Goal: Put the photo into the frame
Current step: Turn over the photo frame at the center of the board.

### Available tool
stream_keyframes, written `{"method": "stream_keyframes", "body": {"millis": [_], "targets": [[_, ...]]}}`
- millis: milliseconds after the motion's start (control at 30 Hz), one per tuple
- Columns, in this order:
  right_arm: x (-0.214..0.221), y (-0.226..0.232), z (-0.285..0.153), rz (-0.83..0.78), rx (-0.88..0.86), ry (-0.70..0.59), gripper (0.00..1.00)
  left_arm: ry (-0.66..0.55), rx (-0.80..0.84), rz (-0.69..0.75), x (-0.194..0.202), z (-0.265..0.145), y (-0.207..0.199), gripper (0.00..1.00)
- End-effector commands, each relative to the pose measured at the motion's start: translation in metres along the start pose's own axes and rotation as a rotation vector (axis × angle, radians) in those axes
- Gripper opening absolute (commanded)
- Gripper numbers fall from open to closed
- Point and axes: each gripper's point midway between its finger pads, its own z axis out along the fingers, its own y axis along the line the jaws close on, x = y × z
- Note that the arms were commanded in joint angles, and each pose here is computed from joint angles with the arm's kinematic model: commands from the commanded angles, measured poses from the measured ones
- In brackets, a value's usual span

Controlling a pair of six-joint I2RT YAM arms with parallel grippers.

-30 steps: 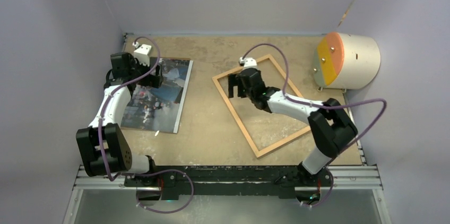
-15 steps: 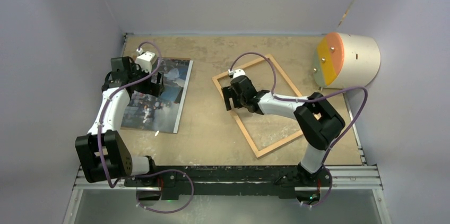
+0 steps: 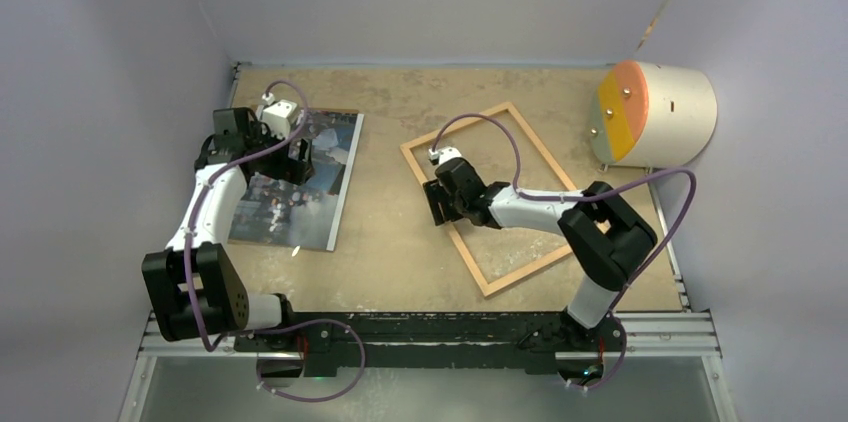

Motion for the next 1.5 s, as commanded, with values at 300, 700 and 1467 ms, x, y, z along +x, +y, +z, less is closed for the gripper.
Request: {"method": "stream_keyframes", "body": {"millis": [300,700,1467], "targets": [[0.025,0.008,-0.005,-0.044,0.103,0.084,0.30,-0.035,0.022,0.053,-0.025,0.005,-0.017,1.00],[-0.112,0.084,-0.033,0.090,-0.007,-0.067,0.00,0.003,-0.048,-0.024,-0.038,0.002,0.003,1.00],[-0.298,0.205,-0.188,0.606,-0.757,-0.198,0.00,-0.109,0.052,-0.037,-0.075,-0.031,-0.021,1.00]]}}
